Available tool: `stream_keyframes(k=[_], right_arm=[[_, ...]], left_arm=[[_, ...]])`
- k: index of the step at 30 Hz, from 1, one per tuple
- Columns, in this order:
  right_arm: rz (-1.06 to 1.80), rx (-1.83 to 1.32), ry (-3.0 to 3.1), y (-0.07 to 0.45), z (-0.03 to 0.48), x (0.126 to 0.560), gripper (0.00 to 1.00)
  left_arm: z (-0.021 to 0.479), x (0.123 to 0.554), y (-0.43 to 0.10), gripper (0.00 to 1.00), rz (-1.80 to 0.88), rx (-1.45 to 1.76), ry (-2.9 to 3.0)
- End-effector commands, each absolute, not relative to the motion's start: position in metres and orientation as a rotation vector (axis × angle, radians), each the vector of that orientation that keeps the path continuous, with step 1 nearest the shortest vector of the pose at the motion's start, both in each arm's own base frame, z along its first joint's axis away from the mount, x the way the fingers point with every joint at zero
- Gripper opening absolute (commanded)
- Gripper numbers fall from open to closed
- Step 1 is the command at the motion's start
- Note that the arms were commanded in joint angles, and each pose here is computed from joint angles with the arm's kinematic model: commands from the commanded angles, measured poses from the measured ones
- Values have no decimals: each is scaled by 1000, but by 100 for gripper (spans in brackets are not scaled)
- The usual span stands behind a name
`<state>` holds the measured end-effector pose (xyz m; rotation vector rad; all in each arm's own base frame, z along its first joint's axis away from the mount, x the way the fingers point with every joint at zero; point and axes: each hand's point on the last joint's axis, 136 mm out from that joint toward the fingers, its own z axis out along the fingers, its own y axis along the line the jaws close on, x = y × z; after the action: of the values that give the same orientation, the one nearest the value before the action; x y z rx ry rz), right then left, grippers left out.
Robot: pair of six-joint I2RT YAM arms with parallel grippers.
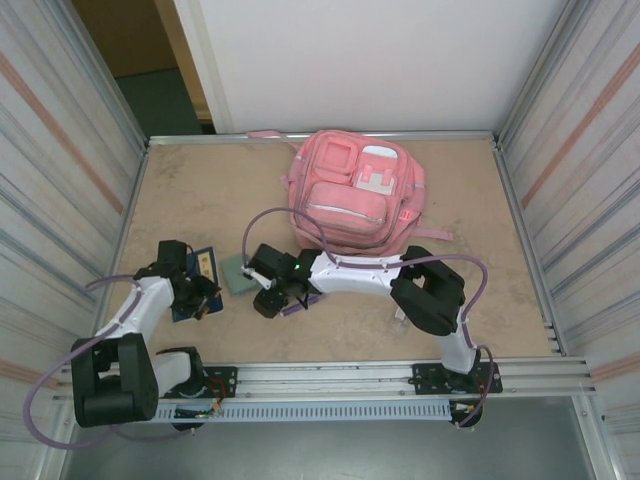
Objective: Pack the student bag
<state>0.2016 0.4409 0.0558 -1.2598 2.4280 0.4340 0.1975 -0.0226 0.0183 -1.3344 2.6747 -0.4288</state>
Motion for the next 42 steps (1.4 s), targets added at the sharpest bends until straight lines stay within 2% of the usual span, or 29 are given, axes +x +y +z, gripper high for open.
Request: stream_keyframes(k=[1,5,12,20,23,30,35,39,42], right_arm=[[288,-1097,2547,408,29,238,61],[358,-991,2557,408,32,267,60],[514,-839,2510,439,46,308,61],[579,-802,2434,454,82,318,62],[594,-779,2422,447,94,316,62],[613,-787,2399,427,125,300,61],[559,-1023,2313,442,128,259,60],[635,-1244,2281,471,111,209,58],[676,-1351,2323,486,100,181,49]], left_arm=[[-10,159,-46,45,-488,-1398,2779],[-12,143,-61,45,-516,-1414,2809],[-13,122,-75,47,-464,-1411,2881],[4,124,-119,49,-721,-1303,2944],[21,131,-120,50,-651,-1198,2955],[71,144,-82,52,-402,-1170,2795],[84,142,-38,52,-240,-1185,2710],[73,157,-26,51,-320,-1198,2645],[57,169,-28,52,-401,-1232,2628]])
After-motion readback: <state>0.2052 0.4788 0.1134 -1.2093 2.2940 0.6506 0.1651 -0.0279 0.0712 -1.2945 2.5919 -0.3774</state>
